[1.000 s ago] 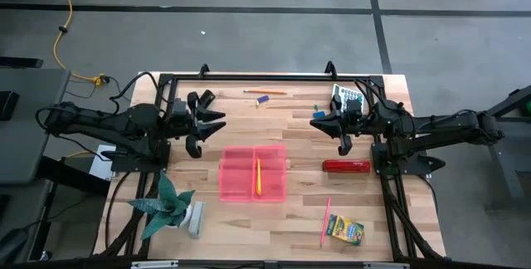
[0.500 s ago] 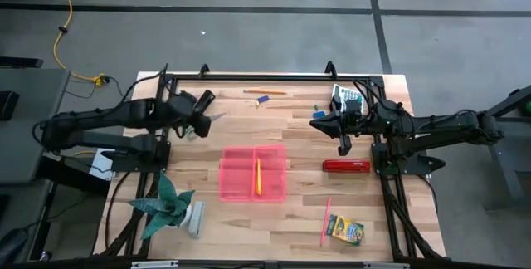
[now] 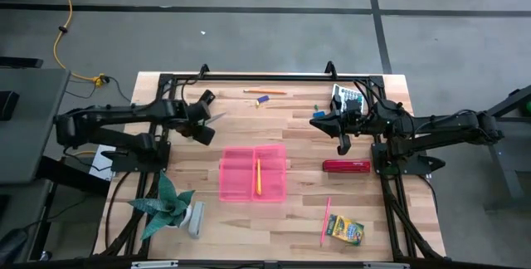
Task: Pack school essentials
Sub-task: Put the green scissors into the pink supply box
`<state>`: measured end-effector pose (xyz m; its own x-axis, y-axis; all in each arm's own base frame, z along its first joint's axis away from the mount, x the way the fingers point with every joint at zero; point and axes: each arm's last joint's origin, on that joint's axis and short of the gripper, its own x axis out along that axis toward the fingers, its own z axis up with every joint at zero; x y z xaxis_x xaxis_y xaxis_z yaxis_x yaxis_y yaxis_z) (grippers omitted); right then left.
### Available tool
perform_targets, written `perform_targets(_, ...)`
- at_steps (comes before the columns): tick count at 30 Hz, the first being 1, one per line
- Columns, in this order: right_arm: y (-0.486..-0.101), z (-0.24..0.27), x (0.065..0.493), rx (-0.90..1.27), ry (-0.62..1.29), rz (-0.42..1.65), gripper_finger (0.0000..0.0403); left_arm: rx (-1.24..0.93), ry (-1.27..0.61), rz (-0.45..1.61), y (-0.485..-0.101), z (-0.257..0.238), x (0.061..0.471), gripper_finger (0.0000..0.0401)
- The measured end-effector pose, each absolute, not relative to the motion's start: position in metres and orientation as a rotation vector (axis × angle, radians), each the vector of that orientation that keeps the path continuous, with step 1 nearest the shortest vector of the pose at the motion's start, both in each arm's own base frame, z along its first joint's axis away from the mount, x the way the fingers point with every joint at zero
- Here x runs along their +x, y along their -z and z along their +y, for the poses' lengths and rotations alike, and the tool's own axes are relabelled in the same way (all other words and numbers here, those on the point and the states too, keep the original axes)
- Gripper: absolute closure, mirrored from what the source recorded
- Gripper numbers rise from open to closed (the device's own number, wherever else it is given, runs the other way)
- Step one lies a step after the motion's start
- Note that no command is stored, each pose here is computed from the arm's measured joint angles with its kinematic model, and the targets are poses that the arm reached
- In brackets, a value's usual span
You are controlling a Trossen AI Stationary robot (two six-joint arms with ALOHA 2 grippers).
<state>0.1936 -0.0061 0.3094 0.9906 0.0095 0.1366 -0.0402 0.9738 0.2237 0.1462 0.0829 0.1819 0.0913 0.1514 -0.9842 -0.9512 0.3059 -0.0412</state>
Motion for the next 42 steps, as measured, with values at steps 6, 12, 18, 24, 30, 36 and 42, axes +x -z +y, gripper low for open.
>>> perform_targets(6,-0.309,-0.006,0.194,0.228,-0.025,-0.135,0.0402,-0.894,-1.008,1.271,-0.167,0.092,0.151,0.0243)
perform_targets(12,-0.309,-0.006,0.194,0.229,-0.022,-0.129,0.0402,-0.903,-0.996,1.311,-0.152,0.103,0.157,0.0243)
perform_targets(18,-0.307,-0.006,0.194,0.229,-0.021,-0.115,0.0402,-0.896,-0.989,1.411,-0.14,0.106,0.157,0.0243)
perform_targets(24,-0.307,-0.006,0.194,0.229,-0.021,-0.113,0.0402,-0.899,-0.978,1.455,-0.132,0.107,0.16,0.0243)
perform_targets(30,-0.307,-0.006,0.194,0.229,-0.021,-0.113,0.0402,-0.894,-0.95,1.469,-0.13,0.107,0.161,0.0295)
perform_targets(36,-0.307,-0.006,0.194,0.229,-0.022,-0.113,0.0402,-0.895,-0.9,1.444,-0.136,0.105,0.16,0.0389)
perform_targets(42,-0.307,-0.006,0.194,0.229,-0.022,-0.113,0.0402,-0.934,-0.832,1.395,-0.152,0.097,0.157,0.0392)
